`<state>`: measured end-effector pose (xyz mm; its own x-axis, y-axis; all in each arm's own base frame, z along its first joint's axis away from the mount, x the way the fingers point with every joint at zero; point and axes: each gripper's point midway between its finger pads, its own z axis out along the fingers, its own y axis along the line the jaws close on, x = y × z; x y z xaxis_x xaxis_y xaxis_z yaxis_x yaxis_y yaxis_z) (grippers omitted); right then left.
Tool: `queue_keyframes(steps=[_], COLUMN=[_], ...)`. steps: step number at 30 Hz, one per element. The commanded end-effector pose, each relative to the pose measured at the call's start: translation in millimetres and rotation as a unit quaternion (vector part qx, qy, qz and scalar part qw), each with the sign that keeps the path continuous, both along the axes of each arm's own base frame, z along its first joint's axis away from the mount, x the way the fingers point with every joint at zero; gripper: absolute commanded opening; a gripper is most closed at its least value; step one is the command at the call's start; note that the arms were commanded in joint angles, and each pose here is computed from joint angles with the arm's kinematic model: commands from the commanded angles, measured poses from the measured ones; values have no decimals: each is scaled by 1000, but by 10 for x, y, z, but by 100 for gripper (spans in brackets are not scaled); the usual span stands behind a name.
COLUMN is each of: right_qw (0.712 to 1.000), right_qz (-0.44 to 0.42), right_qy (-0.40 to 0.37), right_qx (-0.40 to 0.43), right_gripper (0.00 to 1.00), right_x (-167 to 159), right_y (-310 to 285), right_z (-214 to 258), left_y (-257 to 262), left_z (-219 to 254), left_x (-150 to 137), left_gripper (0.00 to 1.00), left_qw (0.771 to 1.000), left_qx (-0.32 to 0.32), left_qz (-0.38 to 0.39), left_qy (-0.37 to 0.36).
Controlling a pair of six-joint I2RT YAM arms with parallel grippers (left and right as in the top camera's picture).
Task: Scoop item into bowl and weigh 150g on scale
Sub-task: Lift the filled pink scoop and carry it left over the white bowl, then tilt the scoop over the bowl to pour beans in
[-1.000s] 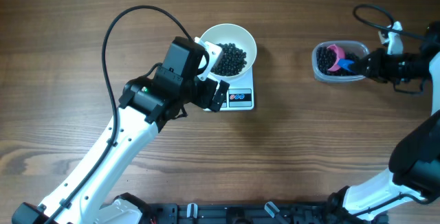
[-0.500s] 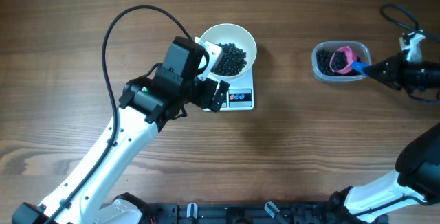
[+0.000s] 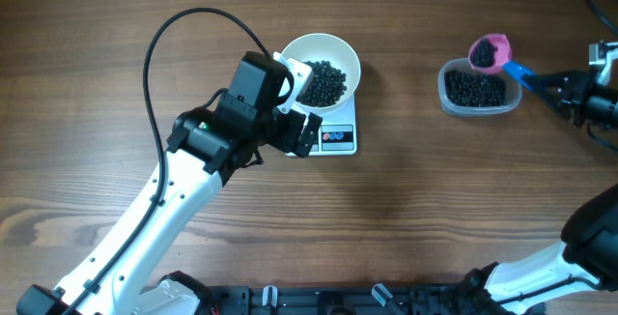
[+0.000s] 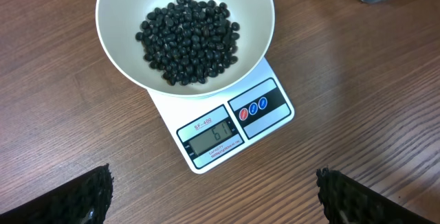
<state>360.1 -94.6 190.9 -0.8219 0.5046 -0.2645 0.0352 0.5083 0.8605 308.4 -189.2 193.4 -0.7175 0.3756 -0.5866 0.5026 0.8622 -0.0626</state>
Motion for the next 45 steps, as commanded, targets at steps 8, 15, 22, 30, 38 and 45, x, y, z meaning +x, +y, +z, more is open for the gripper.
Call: queue_keyframes(steps=[8, 15, 22, 30, 38, 45], right_qw=[985, 973, 968, 953, 919, 884], right_qz=[78, 178, 249, 281, 262, 292], right_qy=[-58, -38, -31, -88, -168, -240], right_qx=[141, 143, 27, -77, -244, -273], right_gripper=[4, 4, 4, 4, 4, 4], right_x=[213, 293, 332, 436, 465, 410], right_y=[760, 1590, 2207, 2527, 2444, 2613], right_z=[419, 407, 76, 10, 272, 466], left_y=[-32, -32, -32, -32, -32, -31], left_z=[-47, -47, -47, -47, -47, -48], left_x=[-28, -28, -28, -28, -28, -28], left_gripper=[100, 100, 100, 100, 100, 100], left_qw=[1000, 1000, 1000, 1000, 1000, 1000], left_qx=[2, 2, 2, 2, 2, 2], left_qz=[-13, -13, -13, -13, -13, -13], left_qy=[6, 6, 6, 6, 6, 6])
